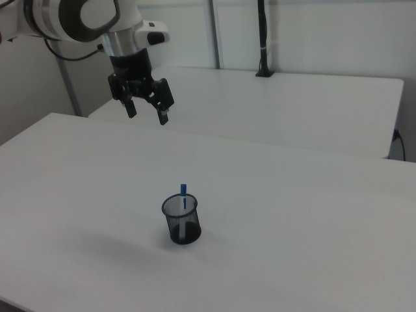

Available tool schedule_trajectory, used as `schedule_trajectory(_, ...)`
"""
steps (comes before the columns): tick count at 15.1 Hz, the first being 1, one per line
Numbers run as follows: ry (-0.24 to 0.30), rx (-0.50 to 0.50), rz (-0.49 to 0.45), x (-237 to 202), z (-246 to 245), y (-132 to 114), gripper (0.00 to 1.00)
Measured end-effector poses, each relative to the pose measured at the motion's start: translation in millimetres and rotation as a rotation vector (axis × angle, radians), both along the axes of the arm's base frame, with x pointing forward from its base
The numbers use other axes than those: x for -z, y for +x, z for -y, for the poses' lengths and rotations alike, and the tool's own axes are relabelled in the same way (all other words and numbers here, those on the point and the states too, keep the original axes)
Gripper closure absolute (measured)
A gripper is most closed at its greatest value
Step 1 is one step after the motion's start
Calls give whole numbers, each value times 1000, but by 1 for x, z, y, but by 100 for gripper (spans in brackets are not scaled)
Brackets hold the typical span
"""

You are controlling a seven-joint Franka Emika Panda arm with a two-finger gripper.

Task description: Remove the marker

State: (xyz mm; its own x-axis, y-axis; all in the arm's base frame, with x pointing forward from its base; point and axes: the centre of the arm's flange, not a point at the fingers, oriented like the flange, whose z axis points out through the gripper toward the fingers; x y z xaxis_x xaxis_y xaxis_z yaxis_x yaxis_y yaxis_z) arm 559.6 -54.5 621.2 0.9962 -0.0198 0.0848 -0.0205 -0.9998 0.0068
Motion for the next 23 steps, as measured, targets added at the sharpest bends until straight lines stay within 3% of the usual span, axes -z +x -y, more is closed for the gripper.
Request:
schedule_trajectory(10, -1, -1, 0, 0, 2, 0, 0)
schedule_trajectory(16, -12, -124, -7, 1, 8, -1, 0)
schedule_trajectory(19, -59, -168, -45, 8, 21, -4, 0)
schedule_trajectory(23, -108, -164, -91, 57, 37, -1, 0)
